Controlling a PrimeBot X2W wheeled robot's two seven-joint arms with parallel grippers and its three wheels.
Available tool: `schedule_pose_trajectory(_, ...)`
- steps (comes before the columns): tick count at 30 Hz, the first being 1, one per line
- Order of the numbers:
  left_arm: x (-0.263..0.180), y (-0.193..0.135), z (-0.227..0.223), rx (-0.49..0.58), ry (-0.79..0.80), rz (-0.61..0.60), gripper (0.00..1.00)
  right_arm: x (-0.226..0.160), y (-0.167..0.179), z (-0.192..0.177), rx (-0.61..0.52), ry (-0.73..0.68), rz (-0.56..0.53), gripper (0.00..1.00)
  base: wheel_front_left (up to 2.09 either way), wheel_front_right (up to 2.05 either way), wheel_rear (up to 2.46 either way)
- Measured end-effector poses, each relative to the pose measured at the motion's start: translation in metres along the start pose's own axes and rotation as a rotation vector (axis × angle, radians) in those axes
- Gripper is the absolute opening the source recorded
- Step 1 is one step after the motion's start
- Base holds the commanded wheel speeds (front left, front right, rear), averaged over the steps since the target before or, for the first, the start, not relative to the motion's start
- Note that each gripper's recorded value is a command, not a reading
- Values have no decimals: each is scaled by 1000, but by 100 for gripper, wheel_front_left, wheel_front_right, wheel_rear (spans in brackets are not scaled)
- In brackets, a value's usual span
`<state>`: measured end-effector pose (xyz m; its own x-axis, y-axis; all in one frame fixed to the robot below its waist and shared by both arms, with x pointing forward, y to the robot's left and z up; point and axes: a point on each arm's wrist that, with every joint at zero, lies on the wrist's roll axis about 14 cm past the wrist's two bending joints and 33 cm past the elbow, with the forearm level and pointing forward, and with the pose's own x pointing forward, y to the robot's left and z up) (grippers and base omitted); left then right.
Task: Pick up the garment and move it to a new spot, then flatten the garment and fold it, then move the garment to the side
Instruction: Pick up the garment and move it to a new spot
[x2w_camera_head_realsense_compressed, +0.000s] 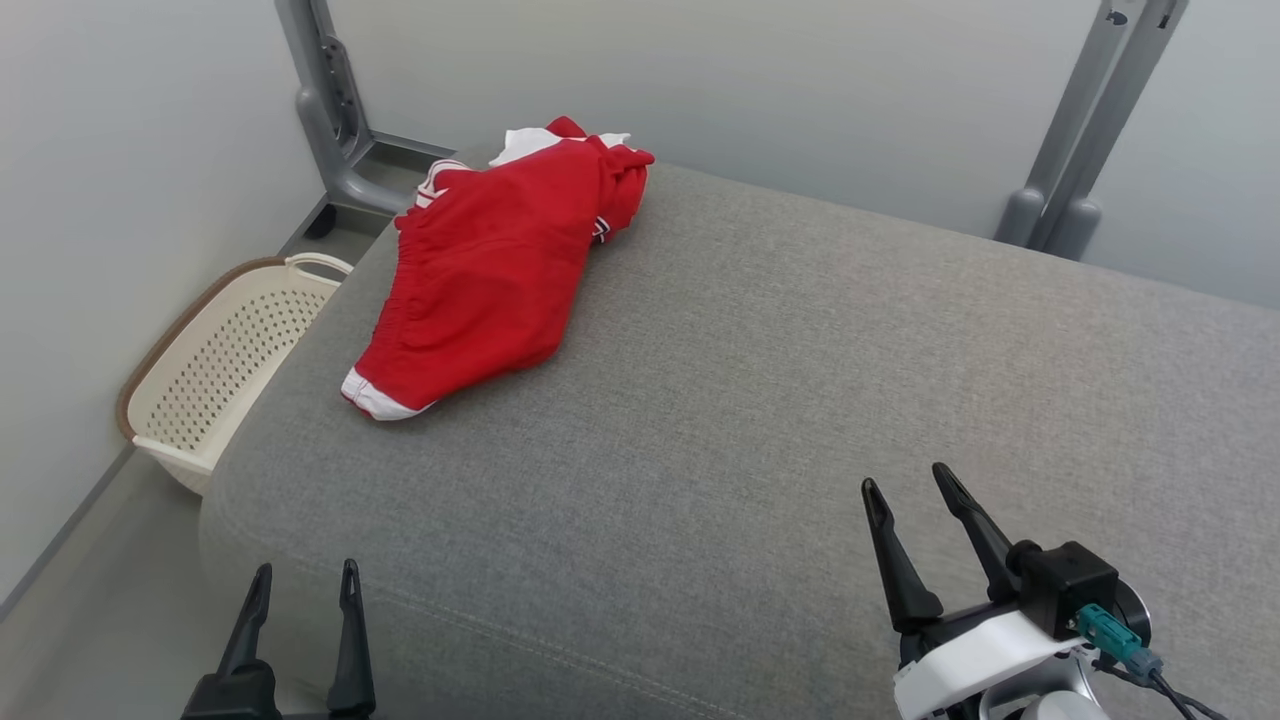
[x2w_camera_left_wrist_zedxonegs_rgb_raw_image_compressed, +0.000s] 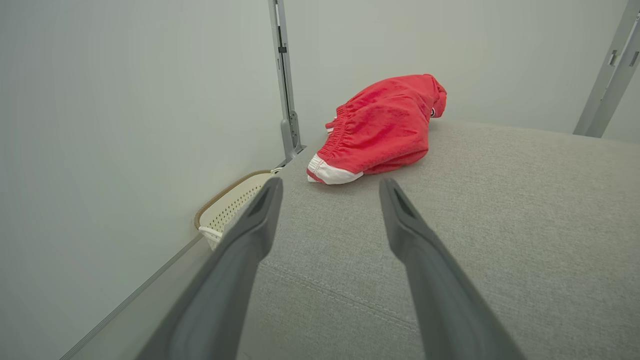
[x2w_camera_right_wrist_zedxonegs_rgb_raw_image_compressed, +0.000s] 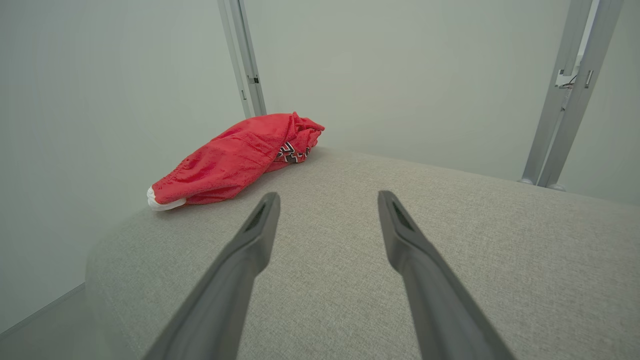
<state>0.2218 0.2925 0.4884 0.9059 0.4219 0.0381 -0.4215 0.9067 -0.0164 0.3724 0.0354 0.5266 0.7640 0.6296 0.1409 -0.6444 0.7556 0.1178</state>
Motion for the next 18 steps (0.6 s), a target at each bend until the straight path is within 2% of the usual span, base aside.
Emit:
schedule_pose_trajectory(6, -2, 7, 1, -2, -1, 24, 100, 2, 3, -2, 3, 6, 10, 100, 0, 0, 0)
schedule_pose_trajectory(10, 8, 5, 9, 0, -25, -1, 100, -1, -4, -2, -3, 5, -10, 100, 0, 0, 0)
schedule_pose_trajectory(18, 76, 3, 94, 54, -193, -98, 100, -2, -21, 2, -19, -9, -56, 100, 0, 0, 0)
